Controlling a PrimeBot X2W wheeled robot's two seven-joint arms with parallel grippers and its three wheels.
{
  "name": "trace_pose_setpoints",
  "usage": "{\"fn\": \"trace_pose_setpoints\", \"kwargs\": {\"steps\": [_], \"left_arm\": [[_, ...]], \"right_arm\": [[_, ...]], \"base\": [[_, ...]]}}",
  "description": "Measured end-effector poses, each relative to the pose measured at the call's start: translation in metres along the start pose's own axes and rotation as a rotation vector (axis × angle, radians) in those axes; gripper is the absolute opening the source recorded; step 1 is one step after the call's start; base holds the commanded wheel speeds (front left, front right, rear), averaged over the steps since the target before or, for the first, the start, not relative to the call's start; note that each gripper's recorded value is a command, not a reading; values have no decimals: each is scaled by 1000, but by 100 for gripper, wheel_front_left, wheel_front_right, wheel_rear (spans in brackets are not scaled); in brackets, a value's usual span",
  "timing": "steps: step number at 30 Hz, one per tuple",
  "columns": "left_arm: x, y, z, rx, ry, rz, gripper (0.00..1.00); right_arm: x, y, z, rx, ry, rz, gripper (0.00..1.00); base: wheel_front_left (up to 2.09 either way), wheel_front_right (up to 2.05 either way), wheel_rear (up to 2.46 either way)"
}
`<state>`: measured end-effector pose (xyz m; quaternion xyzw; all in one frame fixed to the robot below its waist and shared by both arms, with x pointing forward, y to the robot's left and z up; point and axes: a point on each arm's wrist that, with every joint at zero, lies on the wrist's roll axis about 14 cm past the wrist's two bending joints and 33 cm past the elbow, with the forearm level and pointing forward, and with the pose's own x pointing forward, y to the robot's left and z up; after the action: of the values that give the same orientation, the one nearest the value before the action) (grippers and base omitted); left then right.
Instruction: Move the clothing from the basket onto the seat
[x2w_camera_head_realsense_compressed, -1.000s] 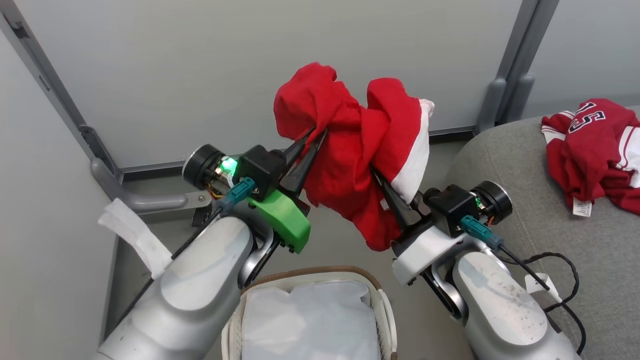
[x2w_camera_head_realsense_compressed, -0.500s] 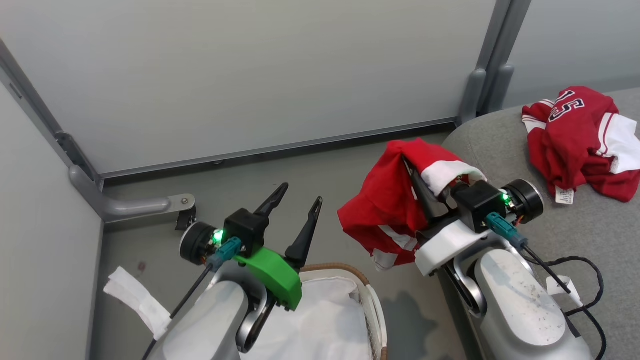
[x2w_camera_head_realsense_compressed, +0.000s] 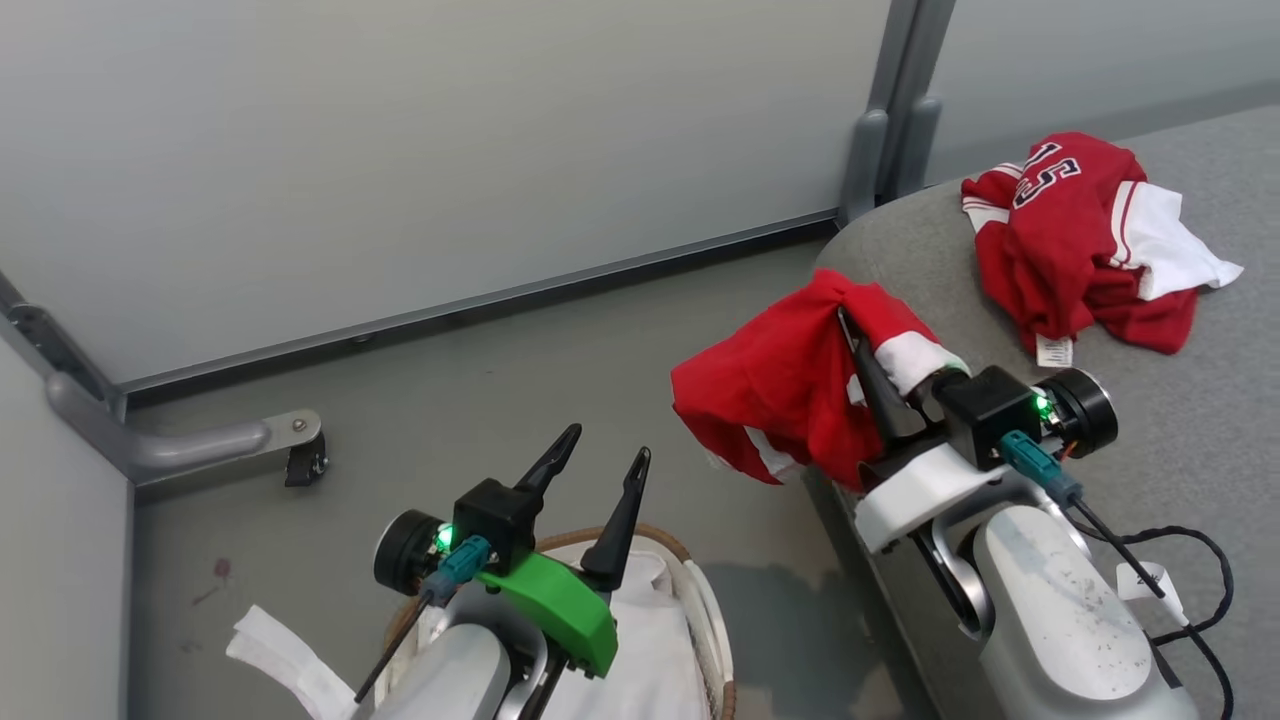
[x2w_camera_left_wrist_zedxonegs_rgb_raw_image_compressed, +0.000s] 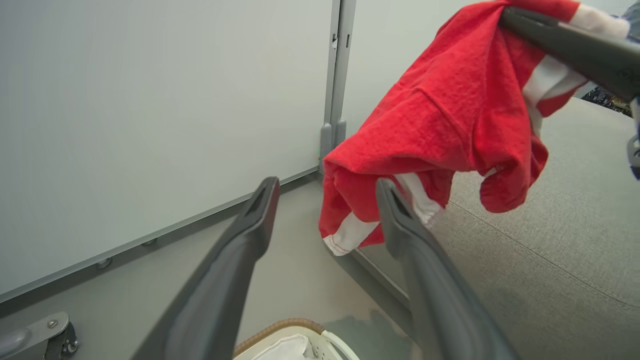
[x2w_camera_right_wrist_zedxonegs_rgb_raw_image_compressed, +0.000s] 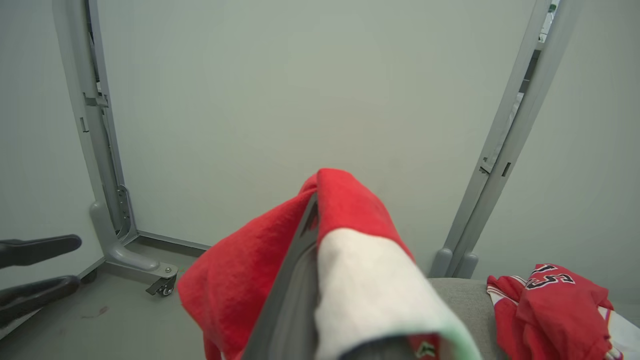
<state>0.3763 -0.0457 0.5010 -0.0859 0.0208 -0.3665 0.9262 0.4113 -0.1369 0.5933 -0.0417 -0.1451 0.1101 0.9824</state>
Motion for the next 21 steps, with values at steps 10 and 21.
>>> {"fn": "trace_pose_setpoints", "kwargs": {"steps": [10,21], "left_arm": [[21,-35,-12,-21,22,-117,100],[45,-61,-35,-62,67,-234,100]], "right_arm": [[-32,-63,-2,-64,30,-171,0],[-69,-129,-19,-129,115,-359,0]], "base": [[0,0,0],[0,0,0]]}}
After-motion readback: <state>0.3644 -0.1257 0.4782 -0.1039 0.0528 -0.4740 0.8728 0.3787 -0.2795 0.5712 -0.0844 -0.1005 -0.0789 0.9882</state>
